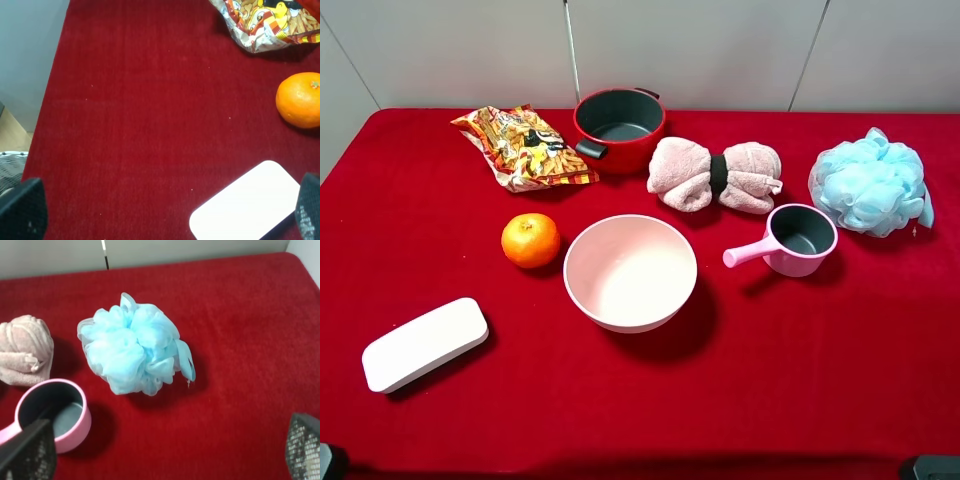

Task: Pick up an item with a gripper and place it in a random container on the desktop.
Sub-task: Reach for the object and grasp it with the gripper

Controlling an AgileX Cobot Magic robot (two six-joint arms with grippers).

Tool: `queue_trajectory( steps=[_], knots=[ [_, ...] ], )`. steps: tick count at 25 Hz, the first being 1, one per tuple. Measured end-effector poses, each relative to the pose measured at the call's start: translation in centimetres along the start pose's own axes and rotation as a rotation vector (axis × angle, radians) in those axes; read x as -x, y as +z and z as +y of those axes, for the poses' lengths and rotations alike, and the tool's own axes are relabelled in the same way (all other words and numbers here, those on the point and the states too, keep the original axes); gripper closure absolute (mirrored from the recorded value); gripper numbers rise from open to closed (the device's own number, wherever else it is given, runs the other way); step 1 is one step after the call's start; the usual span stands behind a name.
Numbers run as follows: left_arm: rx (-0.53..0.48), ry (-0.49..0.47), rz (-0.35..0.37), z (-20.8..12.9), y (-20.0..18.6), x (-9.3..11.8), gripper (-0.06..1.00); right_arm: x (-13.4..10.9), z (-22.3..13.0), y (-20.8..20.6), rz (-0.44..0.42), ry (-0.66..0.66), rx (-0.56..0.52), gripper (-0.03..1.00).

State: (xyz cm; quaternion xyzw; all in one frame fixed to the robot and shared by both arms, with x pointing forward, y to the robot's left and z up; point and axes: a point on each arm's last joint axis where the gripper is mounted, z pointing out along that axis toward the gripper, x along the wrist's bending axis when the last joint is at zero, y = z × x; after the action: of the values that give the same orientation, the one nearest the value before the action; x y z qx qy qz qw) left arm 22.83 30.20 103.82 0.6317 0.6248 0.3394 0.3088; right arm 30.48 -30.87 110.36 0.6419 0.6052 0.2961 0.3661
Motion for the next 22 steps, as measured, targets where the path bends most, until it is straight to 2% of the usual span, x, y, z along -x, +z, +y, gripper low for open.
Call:
queue_trajectory(
  steps=[13,22],
  knots=[
    [0.000,0.000,0.000,0.0,0.0,0.0,-0.05,-1.0,9.1,7.6,0.029,0.004,-0.228,0.28],
    [0.000,0.000,0.000,0.0,0.0,0.0,-0.05,-1.8,11.6,14.3,0.030,-0.004,-0.394,0.28]
  ],
)
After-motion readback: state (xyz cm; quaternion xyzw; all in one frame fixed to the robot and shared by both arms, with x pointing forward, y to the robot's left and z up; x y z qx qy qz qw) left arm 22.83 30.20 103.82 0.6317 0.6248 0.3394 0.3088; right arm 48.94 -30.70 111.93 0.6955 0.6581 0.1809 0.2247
